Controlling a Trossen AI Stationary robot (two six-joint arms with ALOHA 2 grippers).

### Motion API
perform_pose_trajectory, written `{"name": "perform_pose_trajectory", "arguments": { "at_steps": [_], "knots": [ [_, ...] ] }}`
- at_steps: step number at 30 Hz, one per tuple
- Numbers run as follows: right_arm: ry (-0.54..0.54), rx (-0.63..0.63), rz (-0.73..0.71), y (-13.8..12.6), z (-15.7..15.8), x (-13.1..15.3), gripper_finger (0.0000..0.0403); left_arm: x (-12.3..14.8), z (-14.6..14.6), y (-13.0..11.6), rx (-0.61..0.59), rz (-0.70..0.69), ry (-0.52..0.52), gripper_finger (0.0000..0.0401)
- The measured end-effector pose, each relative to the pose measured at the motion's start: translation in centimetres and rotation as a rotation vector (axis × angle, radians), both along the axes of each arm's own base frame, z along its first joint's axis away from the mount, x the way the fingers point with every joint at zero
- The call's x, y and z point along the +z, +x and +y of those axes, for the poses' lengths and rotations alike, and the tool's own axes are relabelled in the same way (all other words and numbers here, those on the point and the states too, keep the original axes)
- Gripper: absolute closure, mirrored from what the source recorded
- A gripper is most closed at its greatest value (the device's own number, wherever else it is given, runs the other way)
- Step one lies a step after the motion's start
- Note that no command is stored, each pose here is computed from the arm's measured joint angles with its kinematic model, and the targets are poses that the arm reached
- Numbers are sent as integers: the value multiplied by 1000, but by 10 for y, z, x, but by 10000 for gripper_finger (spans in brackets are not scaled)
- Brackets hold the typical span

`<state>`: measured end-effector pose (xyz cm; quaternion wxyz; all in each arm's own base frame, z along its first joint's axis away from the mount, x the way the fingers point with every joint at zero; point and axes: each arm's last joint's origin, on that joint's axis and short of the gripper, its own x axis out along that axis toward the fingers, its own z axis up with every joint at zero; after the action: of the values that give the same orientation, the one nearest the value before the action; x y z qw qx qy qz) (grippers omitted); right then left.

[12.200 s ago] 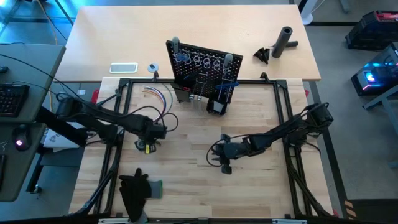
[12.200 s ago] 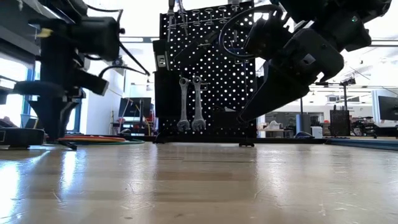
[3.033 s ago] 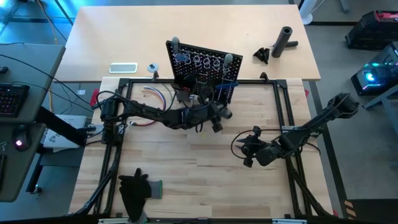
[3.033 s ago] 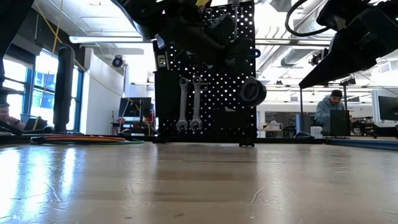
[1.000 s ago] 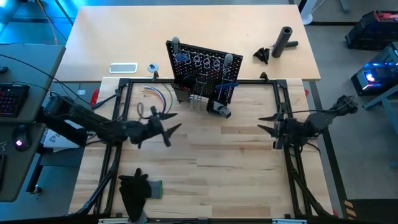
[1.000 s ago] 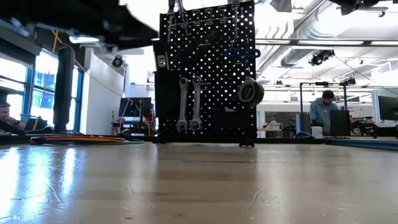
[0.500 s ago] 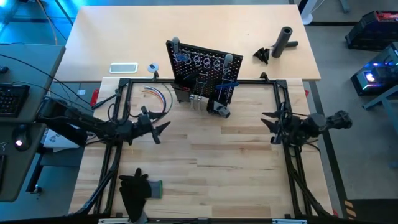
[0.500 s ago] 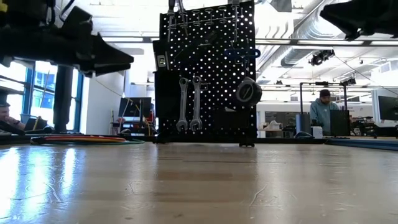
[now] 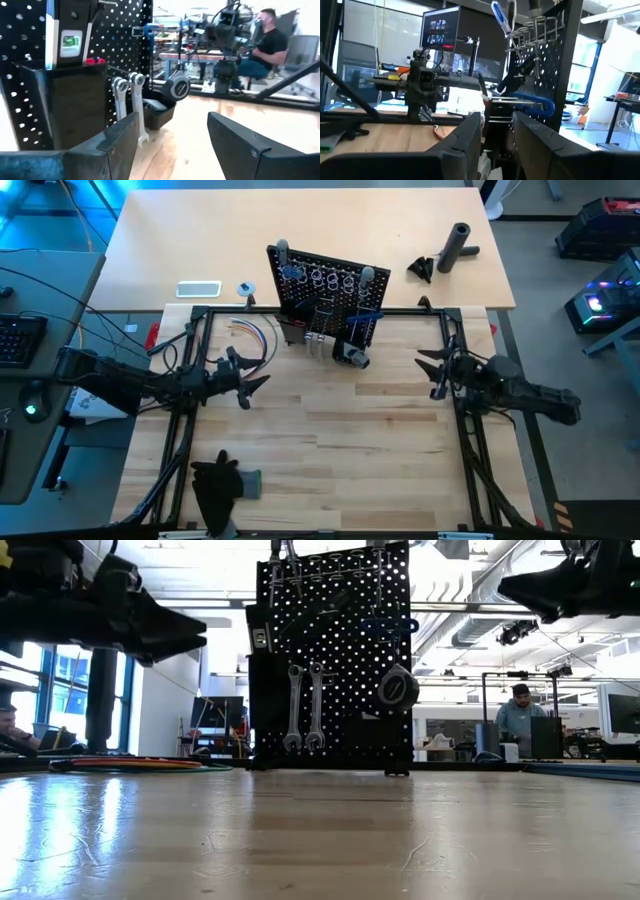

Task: Hang tools onto peg board
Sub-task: Return to Home Position

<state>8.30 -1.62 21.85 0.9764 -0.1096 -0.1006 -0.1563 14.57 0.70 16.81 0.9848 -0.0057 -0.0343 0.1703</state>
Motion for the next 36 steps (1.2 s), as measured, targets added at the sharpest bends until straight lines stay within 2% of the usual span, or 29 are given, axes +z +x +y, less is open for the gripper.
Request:
{"name": "perform_pose_trajectory", "arguments": {
  "at_steps": [5, 14, 22, 26, 29, 33, 36],
  "knots": [
    [54, 18, 43, -1, -8, -6, 293, 0, 0, -3, -43, 2, -32, 174],
    [231, 25, 145, -2, -16, -20, 293, -1, 0, -12, -54, 47, -54, 174],
    [215, 17, 152, -2, -17, -21, 293, 3, 0, -26, -35, 35, -49, 174],
    [226, 18, 184, 1, -19, -34, 293, 1, 1, -33, -35, 46, -59, 174],
    [241, -34, 197, 4, -22, -47, 293, 0, 1, -38, -33, 59, -37, 174],
    [281, -156, 149, 5, -26, -50, 293, -1, 1, -42, -31, 77, -16, 174],
    [284, -187, 140, 4, -27, -50, 293, -1, 1, -42, -30, 74, -14, 174]
  ]
}}
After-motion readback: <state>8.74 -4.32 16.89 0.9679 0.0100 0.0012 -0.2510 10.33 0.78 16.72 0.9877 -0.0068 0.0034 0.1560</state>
